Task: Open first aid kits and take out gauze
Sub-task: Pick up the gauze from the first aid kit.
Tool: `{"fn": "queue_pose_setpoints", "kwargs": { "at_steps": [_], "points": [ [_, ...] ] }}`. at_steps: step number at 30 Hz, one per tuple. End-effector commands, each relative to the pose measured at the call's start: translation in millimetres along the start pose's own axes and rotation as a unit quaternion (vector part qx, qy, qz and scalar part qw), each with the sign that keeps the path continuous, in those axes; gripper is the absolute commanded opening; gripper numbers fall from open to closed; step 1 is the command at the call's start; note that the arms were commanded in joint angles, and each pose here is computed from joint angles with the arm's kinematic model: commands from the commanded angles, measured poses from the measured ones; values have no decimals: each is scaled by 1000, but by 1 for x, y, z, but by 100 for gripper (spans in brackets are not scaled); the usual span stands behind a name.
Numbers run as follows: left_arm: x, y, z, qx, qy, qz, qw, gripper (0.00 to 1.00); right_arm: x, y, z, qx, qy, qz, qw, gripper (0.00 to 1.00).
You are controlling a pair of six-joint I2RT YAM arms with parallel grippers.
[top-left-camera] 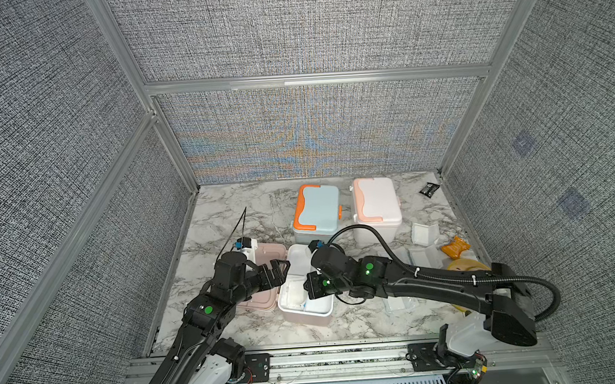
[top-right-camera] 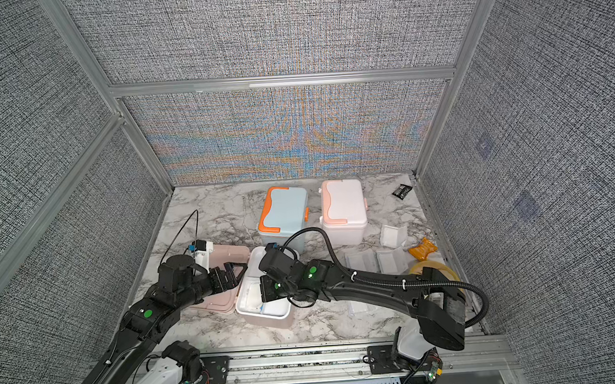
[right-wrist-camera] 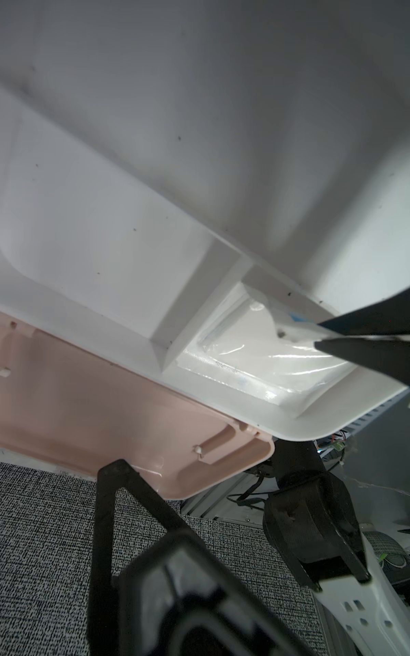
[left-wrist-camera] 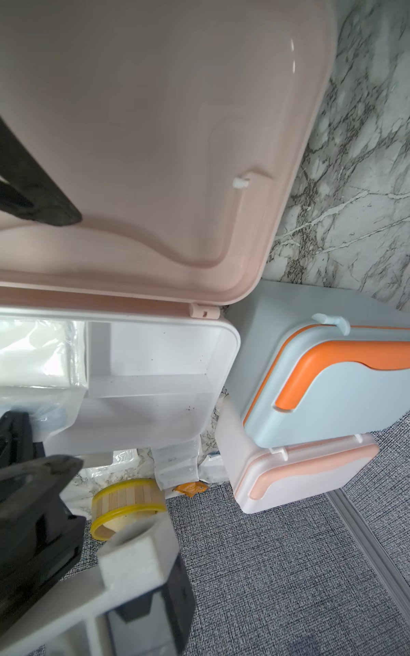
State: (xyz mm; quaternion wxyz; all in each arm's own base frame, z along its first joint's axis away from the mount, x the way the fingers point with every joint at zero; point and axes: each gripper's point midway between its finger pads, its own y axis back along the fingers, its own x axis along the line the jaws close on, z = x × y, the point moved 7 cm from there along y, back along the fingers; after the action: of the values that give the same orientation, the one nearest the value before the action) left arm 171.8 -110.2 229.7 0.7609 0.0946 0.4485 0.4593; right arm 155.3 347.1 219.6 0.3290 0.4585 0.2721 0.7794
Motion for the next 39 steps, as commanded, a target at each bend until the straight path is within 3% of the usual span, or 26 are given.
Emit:
{"fn": "queue_pose_setpoints", "kwargs": {
  "at_steps": [1, 18, 29, 39],
  "points": [
    [-2, 5, 1, -2, -2, 1, 1000, 100, 3, 8, 6, -15, 6, 0, 1000, 0],
    [-44, 38, 17, -6, -28, -103, 994, 100, -9, 99, 12, -115, 33, 12, 993, 0],
    [-65, 14, 17, 27, -42, -117, 992, 100, -89, 154, -27, -148, -6, -38, 988, 0],
    [-93, -22, 3, 71, -76, -114, 988, 100, -153, 146, -78, -119, -70, -60, 989, 0]
  ]
}}
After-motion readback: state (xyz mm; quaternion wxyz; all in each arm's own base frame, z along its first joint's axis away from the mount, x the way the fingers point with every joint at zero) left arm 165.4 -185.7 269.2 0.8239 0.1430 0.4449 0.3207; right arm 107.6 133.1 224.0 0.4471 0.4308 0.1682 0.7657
